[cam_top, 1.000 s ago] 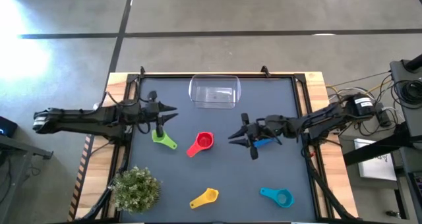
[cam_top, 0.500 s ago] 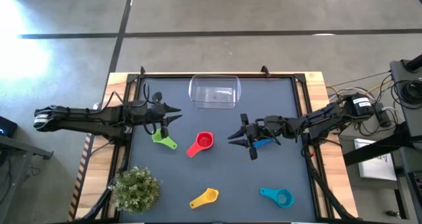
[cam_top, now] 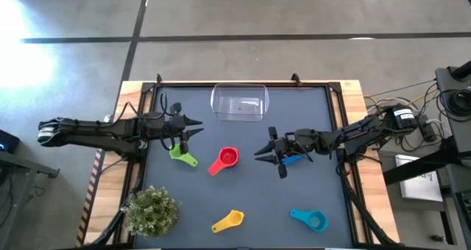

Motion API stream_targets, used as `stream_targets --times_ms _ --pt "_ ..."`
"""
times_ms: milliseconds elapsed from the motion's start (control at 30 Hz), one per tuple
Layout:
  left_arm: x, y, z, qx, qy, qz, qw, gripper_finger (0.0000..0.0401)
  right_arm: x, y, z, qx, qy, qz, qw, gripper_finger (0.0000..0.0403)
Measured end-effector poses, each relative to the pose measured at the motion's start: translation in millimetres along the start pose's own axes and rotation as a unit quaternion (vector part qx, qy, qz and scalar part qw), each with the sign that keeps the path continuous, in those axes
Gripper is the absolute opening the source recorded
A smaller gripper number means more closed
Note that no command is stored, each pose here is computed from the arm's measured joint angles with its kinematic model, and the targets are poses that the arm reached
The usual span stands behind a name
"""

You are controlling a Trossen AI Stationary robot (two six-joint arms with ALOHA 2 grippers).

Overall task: Nest measuring cups in basket
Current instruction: Stack the light blue measuring cup on top of the red measuring cup

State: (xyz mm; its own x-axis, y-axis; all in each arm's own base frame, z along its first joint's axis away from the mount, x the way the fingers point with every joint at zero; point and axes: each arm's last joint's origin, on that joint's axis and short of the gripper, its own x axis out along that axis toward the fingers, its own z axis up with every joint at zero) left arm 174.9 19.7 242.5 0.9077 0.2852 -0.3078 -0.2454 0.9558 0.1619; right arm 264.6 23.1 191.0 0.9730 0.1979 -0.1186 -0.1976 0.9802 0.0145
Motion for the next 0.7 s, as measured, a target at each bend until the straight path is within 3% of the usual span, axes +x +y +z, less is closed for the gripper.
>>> stream_targets --times_ms 333,433,567,700 --pt "0.0 0.0 0.5 0.011 -0.002 0.000 1.000 0.0086 -0.4 -0.5 -1.8 0.014 0.014 -0.010 1.000 0.0062" --pt "-0.1 0.0 0.5 0.015 -0.002 0.000 1.000 0.0086 -6.3 0.2 0.5 0.066 0.070 -0.014 0.995 0.0061" --pt "-0.3 -0.1 0.7 0.012 -0.003 0.000 1.000 0.0086 -16.4 8.1 31.4 0.136 0.180 -0.040 0.973 0.0061" --pt "-0.3 -0.1 -0.1 0.013 0.002 0.000 1.000 0.0086 -23.5 29.5 58.8 0.120 0.269 -0.093 0.951 0.0061"
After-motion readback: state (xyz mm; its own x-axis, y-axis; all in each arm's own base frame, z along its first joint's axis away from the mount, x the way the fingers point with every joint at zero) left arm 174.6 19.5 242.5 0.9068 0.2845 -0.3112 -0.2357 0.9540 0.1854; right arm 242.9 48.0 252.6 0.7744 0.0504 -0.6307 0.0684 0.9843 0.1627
